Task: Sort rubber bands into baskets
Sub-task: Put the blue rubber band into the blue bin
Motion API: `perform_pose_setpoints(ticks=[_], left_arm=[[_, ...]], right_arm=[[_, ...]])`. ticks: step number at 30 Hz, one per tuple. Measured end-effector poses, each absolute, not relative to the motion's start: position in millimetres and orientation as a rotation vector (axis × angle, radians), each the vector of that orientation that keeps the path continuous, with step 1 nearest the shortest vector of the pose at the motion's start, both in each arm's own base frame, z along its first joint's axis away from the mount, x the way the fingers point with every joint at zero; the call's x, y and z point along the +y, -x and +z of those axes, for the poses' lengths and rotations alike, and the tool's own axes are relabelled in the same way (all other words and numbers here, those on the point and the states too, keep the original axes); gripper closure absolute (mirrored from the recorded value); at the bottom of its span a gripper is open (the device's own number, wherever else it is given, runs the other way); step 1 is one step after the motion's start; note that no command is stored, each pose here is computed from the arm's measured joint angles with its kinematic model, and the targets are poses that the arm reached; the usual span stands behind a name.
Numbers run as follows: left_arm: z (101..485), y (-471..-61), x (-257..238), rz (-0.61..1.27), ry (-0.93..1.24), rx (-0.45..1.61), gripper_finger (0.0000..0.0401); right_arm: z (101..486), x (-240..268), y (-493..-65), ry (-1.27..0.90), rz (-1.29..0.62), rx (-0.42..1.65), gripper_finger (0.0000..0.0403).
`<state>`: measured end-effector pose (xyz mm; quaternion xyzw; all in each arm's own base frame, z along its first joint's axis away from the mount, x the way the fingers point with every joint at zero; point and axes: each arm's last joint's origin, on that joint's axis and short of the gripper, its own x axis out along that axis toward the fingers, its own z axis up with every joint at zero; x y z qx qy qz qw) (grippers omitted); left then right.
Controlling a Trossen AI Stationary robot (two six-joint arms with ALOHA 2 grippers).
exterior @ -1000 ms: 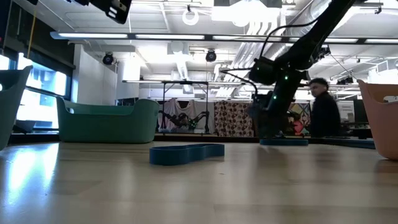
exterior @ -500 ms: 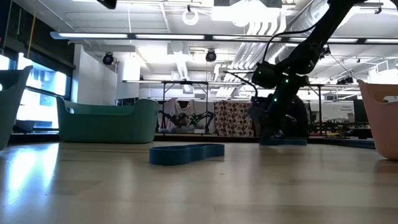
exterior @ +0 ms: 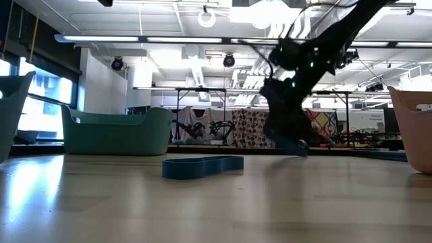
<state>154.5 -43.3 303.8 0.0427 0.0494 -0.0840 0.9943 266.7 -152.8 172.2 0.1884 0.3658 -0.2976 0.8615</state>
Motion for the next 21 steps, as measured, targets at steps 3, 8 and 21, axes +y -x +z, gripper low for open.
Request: perform_pose_setpoints(ticks=[3, 8, 21], left_arm=[[304.4, -153.8, -42.0, -0.135, -0.097, 0.095, 0.0401], [308.5, -148.1, -39.5, -0.117, -0.113, 0.065, 0.0401], [325.1, -114.7, -26.6, -0.015, -0.082, -0.065, 0.0401]], right_arm=[[189.1, -132.1, -272.6, -0.355, -0.579, 0.715, 0.0402], [210.8, -88.0, -287.4, -0.283, -0.46, 0.624, 0.0402], [280.0, 37.1, -366.4, -0.089, -0.244, 0.416, 0.0403]])
